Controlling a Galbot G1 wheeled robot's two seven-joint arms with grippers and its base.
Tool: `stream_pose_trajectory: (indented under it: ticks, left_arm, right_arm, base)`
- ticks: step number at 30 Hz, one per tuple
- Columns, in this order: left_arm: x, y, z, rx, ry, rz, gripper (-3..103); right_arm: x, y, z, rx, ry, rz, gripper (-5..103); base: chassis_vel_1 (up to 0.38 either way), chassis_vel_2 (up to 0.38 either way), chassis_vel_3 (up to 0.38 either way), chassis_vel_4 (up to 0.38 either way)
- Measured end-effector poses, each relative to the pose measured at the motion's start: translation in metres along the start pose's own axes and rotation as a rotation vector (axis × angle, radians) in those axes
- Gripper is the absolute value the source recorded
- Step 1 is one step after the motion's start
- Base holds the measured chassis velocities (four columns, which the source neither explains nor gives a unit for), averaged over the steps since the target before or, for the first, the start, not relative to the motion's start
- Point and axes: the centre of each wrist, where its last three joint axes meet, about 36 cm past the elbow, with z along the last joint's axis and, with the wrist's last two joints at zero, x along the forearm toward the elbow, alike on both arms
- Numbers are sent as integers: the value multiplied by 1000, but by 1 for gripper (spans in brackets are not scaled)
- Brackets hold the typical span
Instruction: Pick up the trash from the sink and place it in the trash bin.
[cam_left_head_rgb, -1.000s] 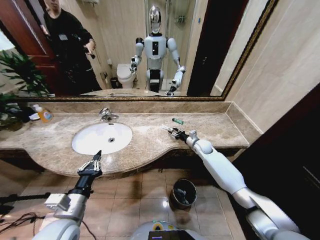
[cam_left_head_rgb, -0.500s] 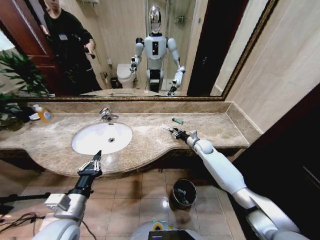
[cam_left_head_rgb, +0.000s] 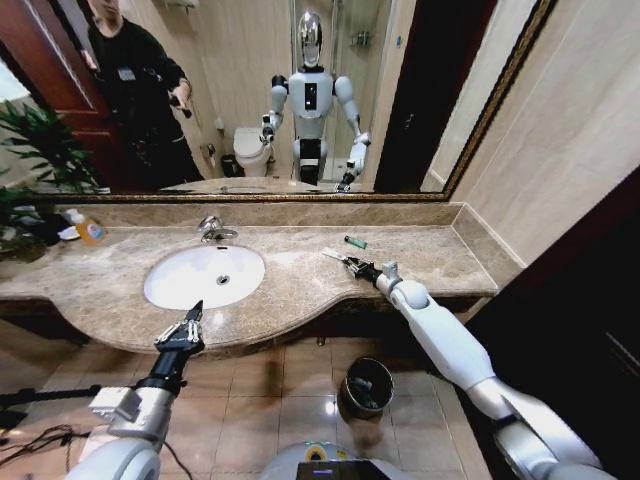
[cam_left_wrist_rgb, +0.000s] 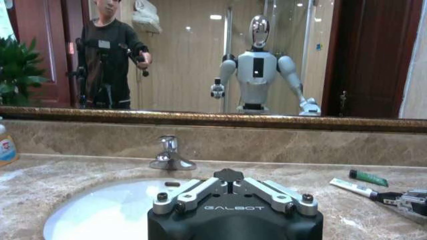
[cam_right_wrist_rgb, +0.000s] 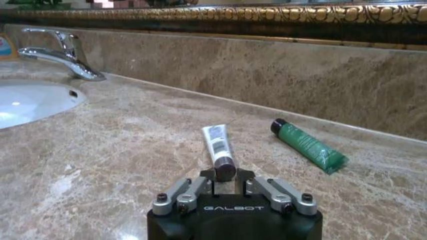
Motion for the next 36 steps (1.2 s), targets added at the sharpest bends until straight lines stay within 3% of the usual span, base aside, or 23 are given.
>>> stream_pose_trajectory:
  ticks: [7, 9, 25, 36]
  left_arm:
    - [0, 0, 0, 0, 0, 0, 0]
    - [0, 0, 0, 0, 0, 0, 0]
    - [0, 0, 0, 0, 0, 0, 0]
    - [0, 0, 0, 0, 0, 0, 0]
  right_arm:
    - [-1, 4, 0, 5, 0, -9, 23]
    - [-1, 6, -1, 7, -4, -13, 16]
    - [14, 19, -14, -19, -63, 25, 16]
    - [85, 33, -11, -67, -113, 66, 16]
  base:
    - [0, 0, 0, 0]
    - [0, 0, 0, 0]
    - [0, 0, 0, 0]
    - [0, 0, 0, 0]
